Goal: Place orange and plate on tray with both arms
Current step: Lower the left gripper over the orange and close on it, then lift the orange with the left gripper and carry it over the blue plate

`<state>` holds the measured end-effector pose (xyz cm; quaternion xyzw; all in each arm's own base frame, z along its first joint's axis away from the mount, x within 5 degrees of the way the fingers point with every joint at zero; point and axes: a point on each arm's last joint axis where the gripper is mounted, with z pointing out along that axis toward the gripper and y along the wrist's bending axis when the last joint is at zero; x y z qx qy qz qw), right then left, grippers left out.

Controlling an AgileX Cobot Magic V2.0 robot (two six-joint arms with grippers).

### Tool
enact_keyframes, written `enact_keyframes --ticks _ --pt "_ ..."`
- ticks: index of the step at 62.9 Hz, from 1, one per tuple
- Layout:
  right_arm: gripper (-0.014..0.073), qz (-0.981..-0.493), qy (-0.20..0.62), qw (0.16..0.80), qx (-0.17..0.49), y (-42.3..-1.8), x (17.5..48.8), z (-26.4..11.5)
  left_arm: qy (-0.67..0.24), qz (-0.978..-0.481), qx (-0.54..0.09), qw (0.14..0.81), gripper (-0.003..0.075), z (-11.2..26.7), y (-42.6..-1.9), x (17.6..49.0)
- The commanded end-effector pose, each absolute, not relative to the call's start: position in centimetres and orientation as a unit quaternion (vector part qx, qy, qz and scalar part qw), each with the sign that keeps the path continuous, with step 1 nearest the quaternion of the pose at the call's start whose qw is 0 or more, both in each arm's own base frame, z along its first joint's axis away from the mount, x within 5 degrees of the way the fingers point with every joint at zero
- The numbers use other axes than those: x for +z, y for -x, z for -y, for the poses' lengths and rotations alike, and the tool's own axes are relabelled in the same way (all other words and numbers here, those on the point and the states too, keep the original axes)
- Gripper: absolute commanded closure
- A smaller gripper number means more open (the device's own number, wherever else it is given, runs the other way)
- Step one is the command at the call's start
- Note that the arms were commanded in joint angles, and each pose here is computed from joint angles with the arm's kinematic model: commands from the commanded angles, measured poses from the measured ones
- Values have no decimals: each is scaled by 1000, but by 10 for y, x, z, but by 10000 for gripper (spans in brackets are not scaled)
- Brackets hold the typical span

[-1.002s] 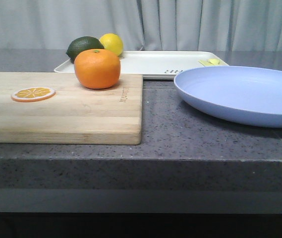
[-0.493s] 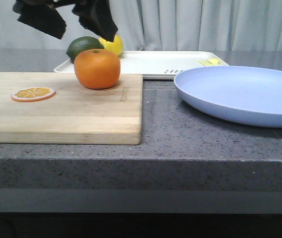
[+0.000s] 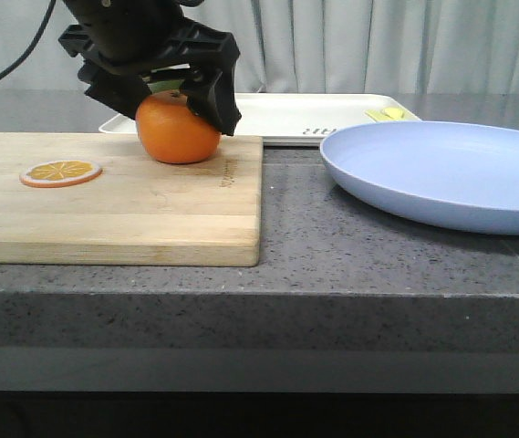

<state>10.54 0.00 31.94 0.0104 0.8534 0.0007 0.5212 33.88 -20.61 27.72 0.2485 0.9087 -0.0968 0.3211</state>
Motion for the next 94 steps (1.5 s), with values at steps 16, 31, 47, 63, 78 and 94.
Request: enact_keyframes --ticks 16,31,47,63,78,94 --pt "53 -830 -2 558 -7 -109 335 0 -247 -893 -111 359 246 207 -334 307" --pt "53 -830 -2 558 -7 -109 335 0 -243 -893 -124 358 299 211 -332 310" --pt "53 -830 -2 558 -7 -109 335 0 -286 -860 -157 393 299 249 -313 342" --pt "53 -830 -2 558 -7 -109 335 0 -333 -812 -201 435 299 296 -287 371" --pt "53 -830 -2 558 -7 -109 335 0 -366 -797 -216 428 299 344 -284 362" --pt "53 -830 -2 558 -7 -109 335 0 -380 -797 -217 416 299 377 -295 345"
